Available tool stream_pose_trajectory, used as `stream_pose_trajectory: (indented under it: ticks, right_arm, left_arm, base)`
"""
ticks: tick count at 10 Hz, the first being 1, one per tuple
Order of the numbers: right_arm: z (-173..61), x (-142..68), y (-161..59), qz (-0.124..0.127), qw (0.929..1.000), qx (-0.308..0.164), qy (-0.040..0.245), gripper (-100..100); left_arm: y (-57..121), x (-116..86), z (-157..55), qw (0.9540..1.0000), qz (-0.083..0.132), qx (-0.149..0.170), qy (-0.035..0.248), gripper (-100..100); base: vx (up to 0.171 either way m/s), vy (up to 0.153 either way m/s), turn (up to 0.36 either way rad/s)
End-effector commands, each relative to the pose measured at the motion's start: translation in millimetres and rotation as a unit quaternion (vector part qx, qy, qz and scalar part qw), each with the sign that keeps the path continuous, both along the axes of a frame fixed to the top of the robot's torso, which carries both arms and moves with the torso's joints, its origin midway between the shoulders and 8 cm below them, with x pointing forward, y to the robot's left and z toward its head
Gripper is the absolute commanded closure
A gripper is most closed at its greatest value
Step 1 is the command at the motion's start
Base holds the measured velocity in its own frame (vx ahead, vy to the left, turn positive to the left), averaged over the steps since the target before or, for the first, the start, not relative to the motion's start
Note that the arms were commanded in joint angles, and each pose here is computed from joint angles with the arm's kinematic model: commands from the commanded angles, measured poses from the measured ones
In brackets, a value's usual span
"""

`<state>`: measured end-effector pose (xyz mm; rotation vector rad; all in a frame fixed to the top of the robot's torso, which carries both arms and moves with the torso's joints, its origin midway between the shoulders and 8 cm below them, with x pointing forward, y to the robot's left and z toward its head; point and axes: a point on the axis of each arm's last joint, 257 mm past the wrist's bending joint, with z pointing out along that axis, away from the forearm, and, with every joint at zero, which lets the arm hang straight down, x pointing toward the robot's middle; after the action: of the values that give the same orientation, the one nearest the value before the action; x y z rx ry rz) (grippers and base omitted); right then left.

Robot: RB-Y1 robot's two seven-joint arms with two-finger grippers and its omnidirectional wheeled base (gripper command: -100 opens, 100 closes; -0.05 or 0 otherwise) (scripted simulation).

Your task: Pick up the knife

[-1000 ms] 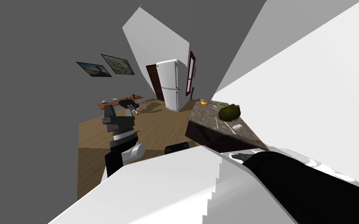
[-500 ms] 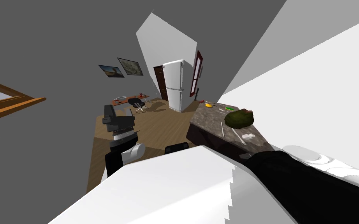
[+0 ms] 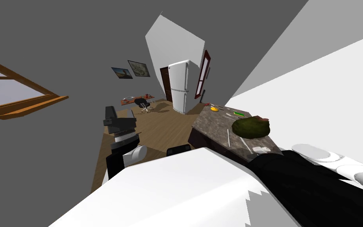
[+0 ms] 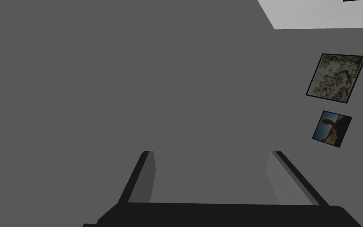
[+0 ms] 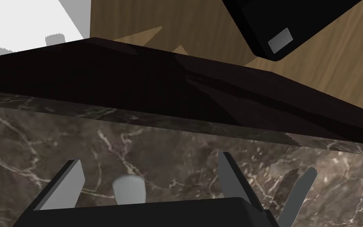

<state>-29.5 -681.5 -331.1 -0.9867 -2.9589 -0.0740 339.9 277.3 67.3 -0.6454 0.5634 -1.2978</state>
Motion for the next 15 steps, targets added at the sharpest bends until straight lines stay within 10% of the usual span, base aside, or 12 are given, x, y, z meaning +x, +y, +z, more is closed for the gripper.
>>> stream_pose_trajectory:
  ticks: [1,3,4,5,7,8,12,13,14,15]
  right_arm:
    - [4,2,-10,-0.018,0.9998,-0.011,0.002,-100]
    - [5,2,-10,-0.020,0.9997,-0.012,0.002,-100]
    - [5,2,-11,-0.022,0.9997,-0.013,0.002,0]
    - [-8,-10,-8,-0.025,0.9996,-0.014,0.000,-100]
    - [-11,-9,-7,-0.027,0.9995,-0.013,0.000,-100]
    - [-12,-10,-8,-0.026,0.9996,-0.014,0.000,100]
    - [-12,-10,-8,-0.027,0.9995,-0.014,0.000,100]
    - [-12,-10,-8,-0.027,0.9995,-0.014,0.000,0]
    - [1,-2,-10,-0.023,0.9996,-0.013,0.001,100]
    - [-5,-6,-10,-0.024,0.9996,-0.014,0.000,100]
  left_arm:
    - [0.0,0,0,1.0000,0.000,0.000,0.000,0]
    - [0.0,0,0,1.0000,0.000,0.000,0.000,0]
    - [0.0,0,0,1.0000,0.000,0.000,0.000,0]
    - [0.0,0,0,1.0000,0.000,0.000,0.000,0]
    - [0.0,0,0,1.0000,0.000,0.000,0.000,0]
    - [0.0,0,0,1.0000,0.000,0.000,0.000,0]
    - [0.0,0,0,1.0000,0.000,0.000,0.000,0]
    - [0.0,0,0,1.0000,0.000,0.000,0.000,0]
    - [0.0,0,0,1.0000,0.000,0.000,0.000,0]
    - [0.0,0,0,1.0000,0.000,0.000,0.000,0]
  base:
    - [0.089,-0.168,0.177]
    - [0.047,-0.133,0.102]
    - [0.006,-0.016,-0.001]
    - [0.022,-0.014,0.055]
    - [0.021,-0.006,0.043]
    - [0.000,0.000,0.000]
    - [0.000,0.000,0.000]
    - [0.000,0.000,0.000]
    - [-0.016,0.012,-0.072]
    - [-0.010,0.005,-0.018]
